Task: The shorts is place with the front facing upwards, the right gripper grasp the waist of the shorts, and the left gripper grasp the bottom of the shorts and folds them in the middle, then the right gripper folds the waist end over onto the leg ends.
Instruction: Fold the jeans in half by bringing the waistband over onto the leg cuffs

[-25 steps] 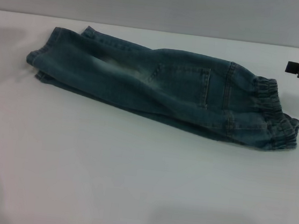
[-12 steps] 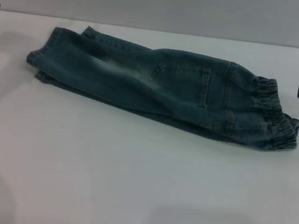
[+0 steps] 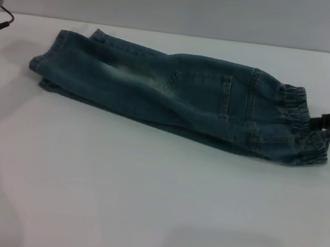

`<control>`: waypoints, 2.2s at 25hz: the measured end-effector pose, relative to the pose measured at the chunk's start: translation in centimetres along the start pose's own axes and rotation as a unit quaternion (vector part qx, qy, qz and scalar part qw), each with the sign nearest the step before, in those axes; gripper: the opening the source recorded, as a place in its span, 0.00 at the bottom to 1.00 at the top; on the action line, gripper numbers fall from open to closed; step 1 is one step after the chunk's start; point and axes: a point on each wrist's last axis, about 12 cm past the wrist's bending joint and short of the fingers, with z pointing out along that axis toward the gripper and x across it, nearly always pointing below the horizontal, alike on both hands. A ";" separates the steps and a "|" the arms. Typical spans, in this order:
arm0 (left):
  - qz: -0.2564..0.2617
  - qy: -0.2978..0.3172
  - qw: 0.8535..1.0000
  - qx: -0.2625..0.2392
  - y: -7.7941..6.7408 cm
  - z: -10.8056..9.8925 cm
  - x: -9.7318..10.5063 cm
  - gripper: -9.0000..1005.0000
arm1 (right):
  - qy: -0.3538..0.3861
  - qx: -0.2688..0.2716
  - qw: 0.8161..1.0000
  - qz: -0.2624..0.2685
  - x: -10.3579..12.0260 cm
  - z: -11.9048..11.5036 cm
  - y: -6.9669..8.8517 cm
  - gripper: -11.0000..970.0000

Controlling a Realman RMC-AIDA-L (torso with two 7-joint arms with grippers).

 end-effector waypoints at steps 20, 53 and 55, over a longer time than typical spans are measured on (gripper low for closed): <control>-0.008 -0.001 1.000 0.007 -0.3 0.2 0.0 0.83 | 0.000 0.032 0.999 -0.001 1.0 1.7 -0.6 0.61; -0.016 -0.001 1.000 0.006 -0.3 0.4 0.2 0.83 | -0.027 0.038 0.998 -0.041 1.3 3.9 0.4 0.50; -0.016 -0.001 1.000 0.006 -0.3 0.4 0.2 0.83 | -0.026 0.037 0.998 -0.044 1.3 4.0 0.4 0.42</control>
